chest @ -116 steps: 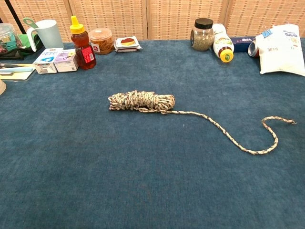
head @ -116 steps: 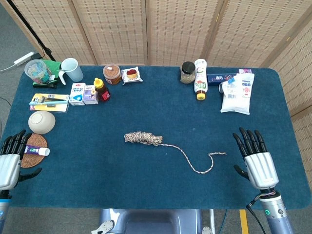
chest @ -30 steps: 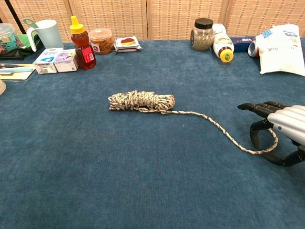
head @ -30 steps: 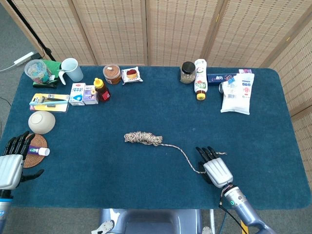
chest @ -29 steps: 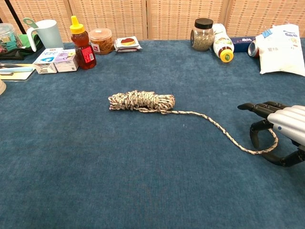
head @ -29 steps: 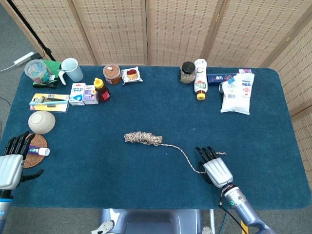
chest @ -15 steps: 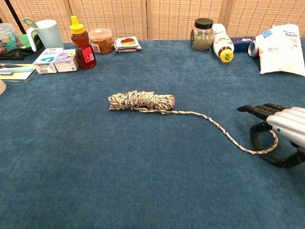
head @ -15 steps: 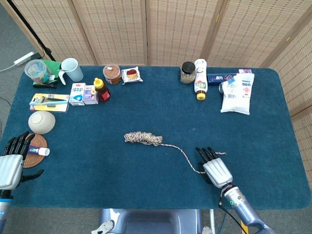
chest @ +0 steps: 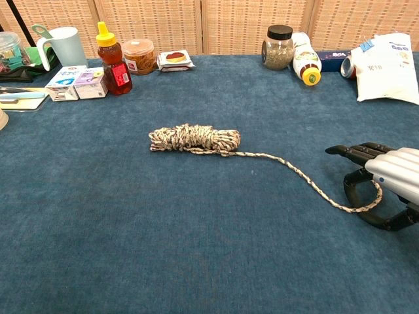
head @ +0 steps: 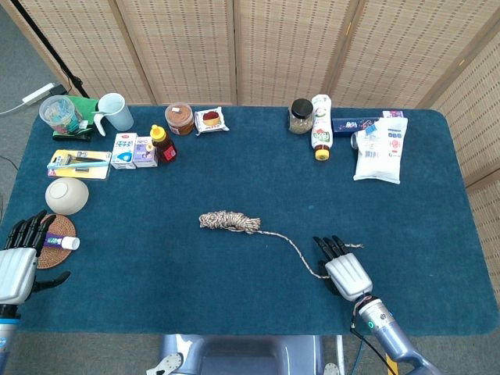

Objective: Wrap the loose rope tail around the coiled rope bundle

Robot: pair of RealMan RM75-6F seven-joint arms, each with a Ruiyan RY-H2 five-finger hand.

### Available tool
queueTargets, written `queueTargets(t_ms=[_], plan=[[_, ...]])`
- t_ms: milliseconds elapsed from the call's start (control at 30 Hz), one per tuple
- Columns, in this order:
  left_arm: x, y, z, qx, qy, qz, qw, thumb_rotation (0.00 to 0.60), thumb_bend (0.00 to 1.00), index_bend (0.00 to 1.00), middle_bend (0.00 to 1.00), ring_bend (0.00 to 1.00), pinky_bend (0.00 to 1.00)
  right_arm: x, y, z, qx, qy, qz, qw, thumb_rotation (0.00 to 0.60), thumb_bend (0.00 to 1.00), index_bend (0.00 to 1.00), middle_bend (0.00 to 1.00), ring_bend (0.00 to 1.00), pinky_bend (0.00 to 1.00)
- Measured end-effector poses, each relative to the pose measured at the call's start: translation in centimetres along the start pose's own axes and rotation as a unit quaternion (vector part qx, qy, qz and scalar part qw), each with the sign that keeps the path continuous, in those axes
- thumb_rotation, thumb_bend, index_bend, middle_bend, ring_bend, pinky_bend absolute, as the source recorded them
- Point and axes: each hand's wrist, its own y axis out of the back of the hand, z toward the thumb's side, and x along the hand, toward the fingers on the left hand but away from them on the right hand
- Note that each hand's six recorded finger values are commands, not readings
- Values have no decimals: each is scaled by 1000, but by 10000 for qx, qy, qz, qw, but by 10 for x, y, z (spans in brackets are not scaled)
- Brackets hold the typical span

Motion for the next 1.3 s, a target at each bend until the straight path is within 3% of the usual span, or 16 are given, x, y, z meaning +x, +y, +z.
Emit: queueTargets(t_ms=[800, 1100, 1300], plan=[[7, -4, 5, 42, -103, -60, 9999, 600, 6, 0, 0, 0, 0, 0, 7, 1, 30, 15, -189, 9998, 600, 450, 596, 0, 0, 0], [45, -8, 41, 164, -905, -54, 9957, 600, 6, 0, 0, 0, 0, 2, 19, -1, -61, -3, -387, 9992, 600, 450, 601, 0, 0, 0], [78, -21, 76, 352, -1580, -359, 9862, 600, 6, 0, 0, 0, 0, 3, 24, -2, -73, -22, -451, 9990, 600, 450, 603, 0, 0, 0]])
